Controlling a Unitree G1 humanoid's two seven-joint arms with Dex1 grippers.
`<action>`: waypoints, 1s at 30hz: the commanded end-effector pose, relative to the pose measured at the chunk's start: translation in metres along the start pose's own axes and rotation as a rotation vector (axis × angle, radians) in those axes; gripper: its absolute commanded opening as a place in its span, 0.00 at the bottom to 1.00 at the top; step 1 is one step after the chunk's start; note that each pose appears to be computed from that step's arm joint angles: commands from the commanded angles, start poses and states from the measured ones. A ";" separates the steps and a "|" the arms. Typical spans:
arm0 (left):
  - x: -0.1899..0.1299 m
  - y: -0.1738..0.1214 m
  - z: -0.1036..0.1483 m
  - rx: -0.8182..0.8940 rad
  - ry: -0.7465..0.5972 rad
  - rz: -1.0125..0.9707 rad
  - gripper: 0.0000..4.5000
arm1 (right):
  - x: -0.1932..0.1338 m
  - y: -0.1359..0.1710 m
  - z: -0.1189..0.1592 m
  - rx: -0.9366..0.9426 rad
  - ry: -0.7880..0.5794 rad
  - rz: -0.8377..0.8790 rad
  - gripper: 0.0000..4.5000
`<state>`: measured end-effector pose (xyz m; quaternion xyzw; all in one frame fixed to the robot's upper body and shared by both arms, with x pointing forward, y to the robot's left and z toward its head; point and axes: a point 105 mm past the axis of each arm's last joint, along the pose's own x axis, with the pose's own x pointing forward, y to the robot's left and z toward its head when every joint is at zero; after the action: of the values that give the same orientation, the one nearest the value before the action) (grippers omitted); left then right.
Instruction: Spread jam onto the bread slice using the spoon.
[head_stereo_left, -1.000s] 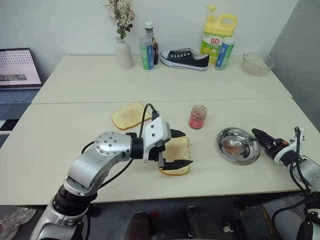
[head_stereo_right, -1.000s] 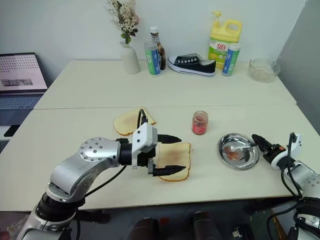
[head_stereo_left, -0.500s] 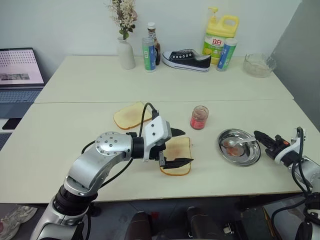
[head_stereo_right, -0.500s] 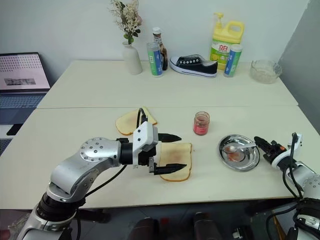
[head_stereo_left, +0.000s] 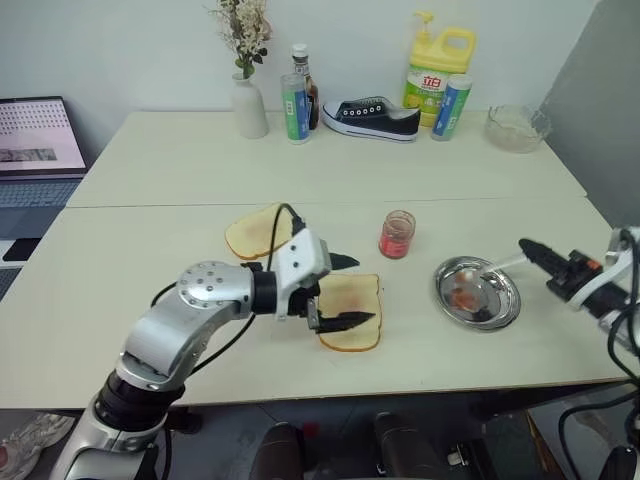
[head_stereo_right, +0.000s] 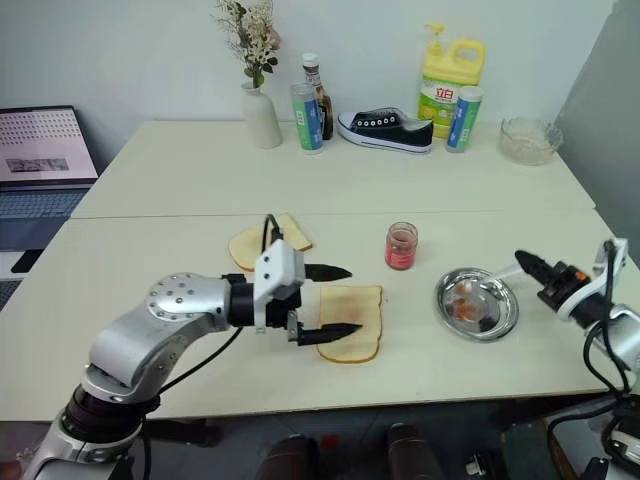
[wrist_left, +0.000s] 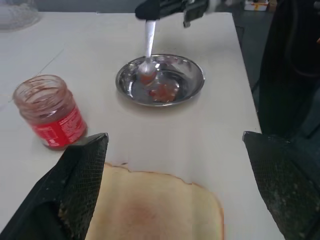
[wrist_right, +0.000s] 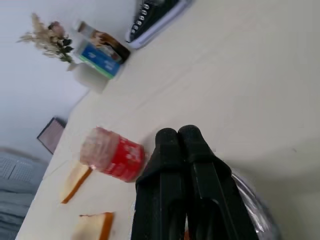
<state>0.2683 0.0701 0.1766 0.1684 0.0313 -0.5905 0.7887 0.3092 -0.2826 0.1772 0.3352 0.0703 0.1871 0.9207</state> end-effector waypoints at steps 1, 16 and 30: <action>-0.011 0.012 0.007 0.032 -0.028 0.046 1.00 | 0.003 0.047 0.025 -0.120 -0.040 0.104 0.00; -0.009 0.046 0.010 0.080 -0.055 0.157 1.00 | 0.086 0.137 0.039 -0.461 -0.045 0.266 0.00; -0.013 0.041 0.012 0.081 -0.058 0.194 1.00 | 0.108 0.125 0.010 -0.747 0.036 0.276 0.00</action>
<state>0.3048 0.0876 0.1883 0.1759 -0.0095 -0.5226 0.8342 0.3780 -0.1596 0.2527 0.0013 -0.0026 0.3213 0.9470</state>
